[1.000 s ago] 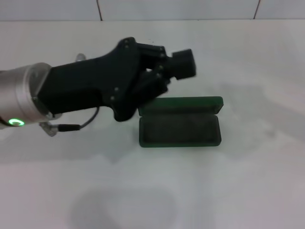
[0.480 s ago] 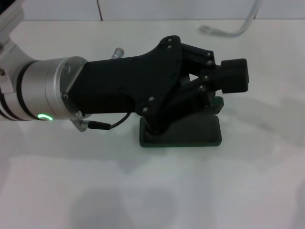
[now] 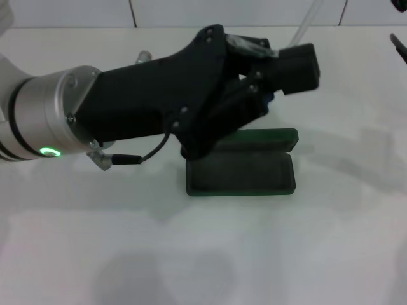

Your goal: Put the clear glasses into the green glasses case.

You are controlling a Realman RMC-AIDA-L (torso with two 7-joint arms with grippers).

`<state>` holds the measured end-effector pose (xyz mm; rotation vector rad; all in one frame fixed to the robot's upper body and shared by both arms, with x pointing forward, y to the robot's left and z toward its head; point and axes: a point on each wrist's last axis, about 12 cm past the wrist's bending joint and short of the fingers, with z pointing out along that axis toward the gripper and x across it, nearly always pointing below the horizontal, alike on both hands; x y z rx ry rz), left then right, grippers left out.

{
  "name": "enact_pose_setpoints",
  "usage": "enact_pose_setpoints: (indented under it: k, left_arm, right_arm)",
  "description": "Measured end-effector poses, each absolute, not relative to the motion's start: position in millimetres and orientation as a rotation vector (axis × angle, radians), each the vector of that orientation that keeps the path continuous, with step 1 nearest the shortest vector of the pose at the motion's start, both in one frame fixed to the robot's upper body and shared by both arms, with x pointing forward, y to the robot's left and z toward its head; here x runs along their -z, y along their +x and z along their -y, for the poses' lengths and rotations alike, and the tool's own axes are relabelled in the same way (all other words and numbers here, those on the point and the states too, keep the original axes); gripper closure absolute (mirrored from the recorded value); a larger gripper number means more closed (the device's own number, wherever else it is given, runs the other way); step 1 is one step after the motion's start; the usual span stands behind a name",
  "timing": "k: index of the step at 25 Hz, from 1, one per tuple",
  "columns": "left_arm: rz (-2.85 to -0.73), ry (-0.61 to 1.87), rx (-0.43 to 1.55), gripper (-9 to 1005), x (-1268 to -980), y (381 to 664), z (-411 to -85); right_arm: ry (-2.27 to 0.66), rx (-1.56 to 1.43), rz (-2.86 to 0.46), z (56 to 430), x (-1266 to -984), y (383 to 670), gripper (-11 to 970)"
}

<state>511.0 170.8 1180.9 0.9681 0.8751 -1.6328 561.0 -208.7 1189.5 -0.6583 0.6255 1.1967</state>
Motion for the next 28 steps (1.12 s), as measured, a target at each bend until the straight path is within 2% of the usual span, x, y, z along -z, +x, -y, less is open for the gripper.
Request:
enact_pose_setpoints:
  k: [28]
  left_arm:
    - [-0.935,0.739,1.567,957,-1161,518,-194]
  right_arm:
    - [-0.854,-1.264,-0.830,170,-1169,563,845]
